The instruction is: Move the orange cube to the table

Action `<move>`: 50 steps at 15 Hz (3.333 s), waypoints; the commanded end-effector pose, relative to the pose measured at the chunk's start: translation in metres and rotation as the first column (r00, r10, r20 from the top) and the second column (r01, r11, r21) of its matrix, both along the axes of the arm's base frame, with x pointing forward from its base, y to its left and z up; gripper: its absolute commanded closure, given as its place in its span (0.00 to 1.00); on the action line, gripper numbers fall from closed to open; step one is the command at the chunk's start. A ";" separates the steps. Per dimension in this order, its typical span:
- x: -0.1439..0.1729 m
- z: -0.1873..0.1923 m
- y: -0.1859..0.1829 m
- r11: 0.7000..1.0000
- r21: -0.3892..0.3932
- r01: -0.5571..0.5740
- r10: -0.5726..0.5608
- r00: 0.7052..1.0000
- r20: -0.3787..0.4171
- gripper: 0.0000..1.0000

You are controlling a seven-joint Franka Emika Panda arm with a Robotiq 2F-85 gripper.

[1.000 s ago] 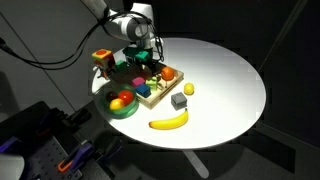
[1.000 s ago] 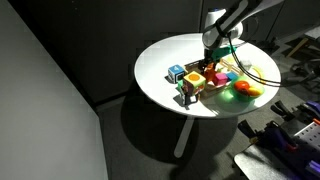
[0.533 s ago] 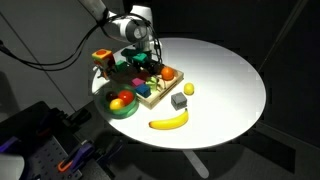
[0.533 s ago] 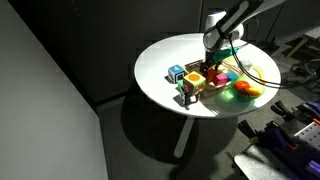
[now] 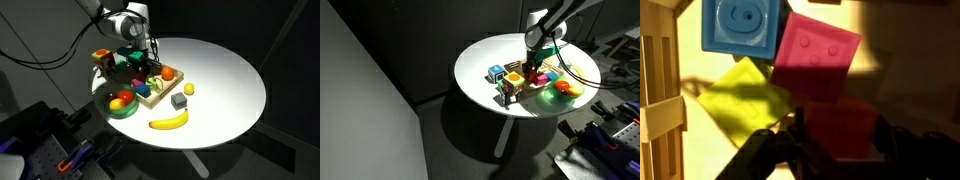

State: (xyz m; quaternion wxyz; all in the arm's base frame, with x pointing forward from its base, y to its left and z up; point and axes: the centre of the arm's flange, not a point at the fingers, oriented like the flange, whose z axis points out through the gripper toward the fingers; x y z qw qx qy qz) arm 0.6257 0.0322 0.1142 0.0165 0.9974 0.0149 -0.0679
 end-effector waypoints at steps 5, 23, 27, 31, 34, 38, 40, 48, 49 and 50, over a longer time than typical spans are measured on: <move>-0.021 0.045 0.002 1.000 -0.011 -0.006 0.006 0.999 0.052 0.74; -0.020 0.101 -0.094 0.980 -0.018 0.199 -0.197 0.977 0.084 0.76; -0.027 0.099 -0.126 0.970 -0.036 0.240 -0.237 0.969 0.063 0.76; -0.039 0.092 -0.156 0.962 -0.058 0.265 -0.264 0.964 0.034 0.76; -0.050 0.083 -0.176 0.957 -0.078 0.279 -0.279 0.960 0.013 0.76; -0.066 0.070 -0.197 0.952 -0.094 0.291 -0.294 0.956 -0.022 0.76; -0.073 0.064 -0.206 0.951 -0.095 0.293 -0.298 0.954 -0.040 0.76; -0.085 0.045 -0.218 0.966 -0.081 0.247 -0.253 0.964 -0.084 0.21; -0.086 0.044 -0.217 0.967 -0.080 0.243 -0.249 0.965 -0.085 0.12; -0.086 0.045 -0.216 0.968 -0.079 0.239 -0.245 0.966 -0.086 0.03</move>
